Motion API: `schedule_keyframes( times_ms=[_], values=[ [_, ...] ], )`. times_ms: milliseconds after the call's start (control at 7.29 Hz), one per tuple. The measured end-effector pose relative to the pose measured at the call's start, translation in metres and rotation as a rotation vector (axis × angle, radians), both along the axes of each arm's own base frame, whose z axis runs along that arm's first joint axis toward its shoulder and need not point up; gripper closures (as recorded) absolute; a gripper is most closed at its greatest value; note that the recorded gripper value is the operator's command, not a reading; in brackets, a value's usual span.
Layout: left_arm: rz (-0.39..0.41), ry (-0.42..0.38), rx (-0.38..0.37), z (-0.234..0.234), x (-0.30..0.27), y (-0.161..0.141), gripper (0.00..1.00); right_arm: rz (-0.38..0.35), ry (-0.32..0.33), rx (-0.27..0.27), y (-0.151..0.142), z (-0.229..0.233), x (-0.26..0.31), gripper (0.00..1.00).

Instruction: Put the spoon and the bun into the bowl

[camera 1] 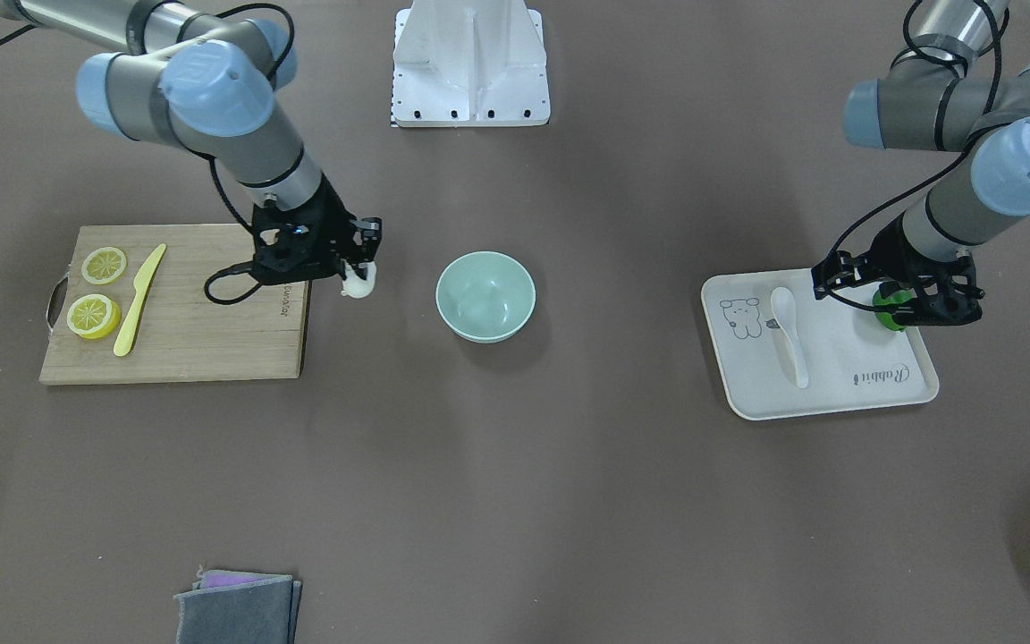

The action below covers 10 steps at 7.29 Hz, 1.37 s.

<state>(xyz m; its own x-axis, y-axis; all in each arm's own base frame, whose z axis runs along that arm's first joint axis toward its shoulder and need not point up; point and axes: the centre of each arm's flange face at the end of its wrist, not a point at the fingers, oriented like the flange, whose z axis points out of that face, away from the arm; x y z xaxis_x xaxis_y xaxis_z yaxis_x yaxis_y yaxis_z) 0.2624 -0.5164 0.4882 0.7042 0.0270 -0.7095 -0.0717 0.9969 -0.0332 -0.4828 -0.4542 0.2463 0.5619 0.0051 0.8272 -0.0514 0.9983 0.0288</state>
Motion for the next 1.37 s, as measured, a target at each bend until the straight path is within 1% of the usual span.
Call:
schedule_keyframes(
  times_ms=[137,275,412,549,686,1098,1373],
  values=[
    [0.0,0.004,-0.004,0.001,0.007,0.002,0.03,0.033,-0.017,-0.02,-0.001,-0.029,-0.026,1.0],
    [-0.007,0.013,-0.011,0.0,0.018,0.004,0.03,0.055,-0.027,-0.028,0.001,-0.047,-0.042,1.0],
    [-0.014,0.022,-0.018,-0.003,0.029,0.006,0.03,0.066,-0.033,-0.033,0.003,-0.059,-0.054,0.69],
    [-0.017,0.022,-0.021,-0.006,0.039,0.008,0.03,0.075,-0.034,-0.033,0.005,-0.066,-0.064,0.12],
    [-0.019,0.016,-0.018,-0.007,0.046,0.011,0.03,0.086,-0.032,-0.032,0.007,-0.069,-0.07,0.01],
    [-0.016,0.005,-0.015,-0.004,0.053,0.014,0.03,0.135,-0.043,-0.059,0.008,-0.078,-0.073,0.0],
    [-0.017,-0.008,-0.015,0.003,0.054,0.012,0.03,0.154,-0.047,-0.061,-0.003,-0.079,-0.063,0.0]
  ],
)
